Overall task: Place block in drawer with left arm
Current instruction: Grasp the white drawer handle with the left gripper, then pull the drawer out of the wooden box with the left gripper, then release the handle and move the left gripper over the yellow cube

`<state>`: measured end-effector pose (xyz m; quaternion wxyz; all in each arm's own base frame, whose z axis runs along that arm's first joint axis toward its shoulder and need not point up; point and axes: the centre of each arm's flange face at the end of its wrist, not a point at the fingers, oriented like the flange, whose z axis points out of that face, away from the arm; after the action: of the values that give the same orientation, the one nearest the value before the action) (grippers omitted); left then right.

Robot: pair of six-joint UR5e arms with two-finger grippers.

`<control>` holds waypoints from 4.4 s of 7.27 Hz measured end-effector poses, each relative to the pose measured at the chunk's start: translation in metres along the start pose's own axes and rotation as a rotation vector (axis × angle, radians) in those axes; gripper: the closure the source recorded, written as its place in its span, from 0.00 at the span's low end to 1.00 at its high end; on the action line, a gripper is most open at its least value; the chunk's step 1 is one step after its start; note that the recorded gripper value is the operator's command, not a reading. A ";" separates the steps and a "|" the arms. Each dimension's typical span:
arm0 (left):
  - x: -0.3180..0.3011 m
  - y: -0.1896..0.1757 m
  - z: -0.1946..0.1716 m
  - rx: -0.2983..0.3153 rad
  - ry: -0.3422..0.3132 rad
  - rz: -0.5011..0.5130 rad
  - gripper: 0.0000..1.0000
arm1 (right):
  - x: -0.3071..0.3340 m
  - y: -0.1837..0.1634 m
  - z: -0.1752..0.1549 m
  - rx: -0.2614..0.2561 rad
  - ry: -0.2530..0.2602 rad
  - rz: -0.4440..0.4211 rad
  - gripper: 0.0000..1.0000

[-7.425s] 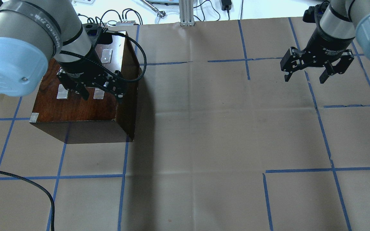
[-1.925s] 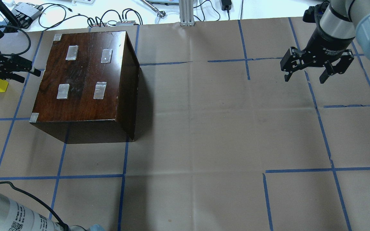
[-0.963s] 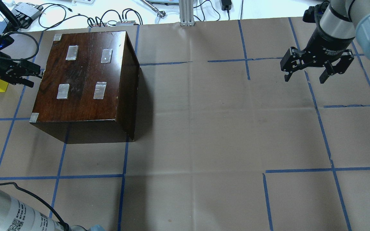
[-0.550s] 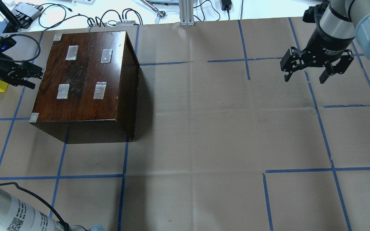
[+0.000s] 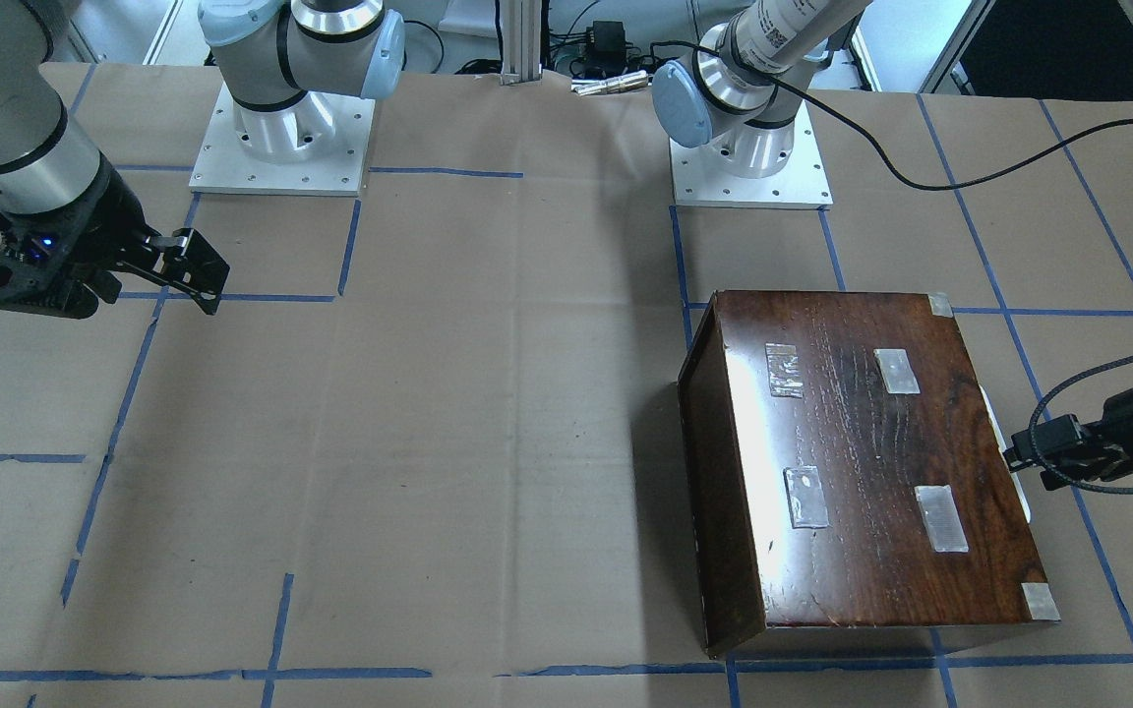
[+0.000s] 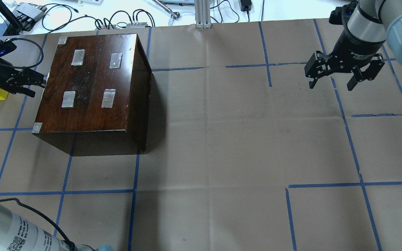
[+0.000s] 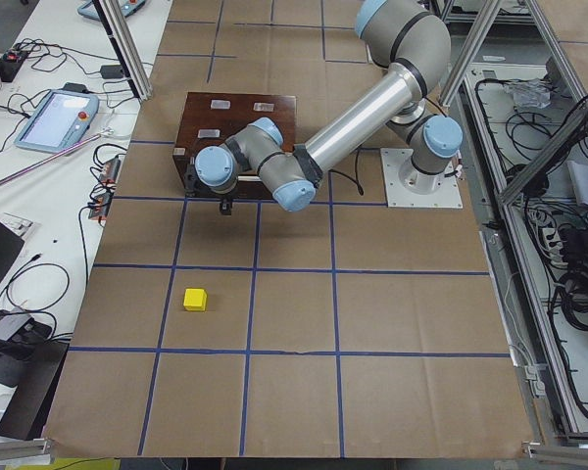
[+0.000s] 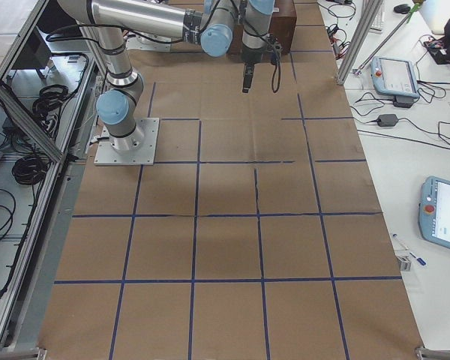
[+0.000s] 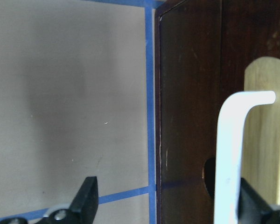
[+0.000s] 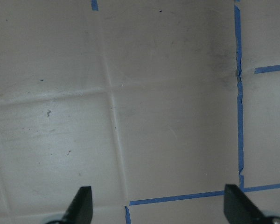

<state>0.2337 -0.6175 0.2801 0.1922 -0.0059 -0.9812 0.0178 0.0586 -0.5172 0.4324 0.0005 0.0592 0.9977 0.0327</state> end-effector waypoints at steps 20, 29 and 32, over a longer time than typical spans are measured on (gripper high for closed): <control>-0.090 0.022 -0.045 -0.071 -0.242 -0.074 0.02 | 0.000 0.000 0.000 0.001 0.000 -0.001 0.00; -0.138 -0.028 -0.080 -0.055 -0.393 -0.069 0.02 | 0.000 0.000 0.000 0.000 0.000 0.000 0.00; -0.184 -0.061 -0.045 -0.016 -0.426 -0.058 0.01 | 0.000 0.000 0.000 0.000 0.000 0.000 0.00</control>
<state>0.4203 -0.6803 0.2547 -0.0194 0.0246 -0.9995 0.0056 0.0586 -0.5172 0.4323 0.0005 0.0592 0.9977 0.0328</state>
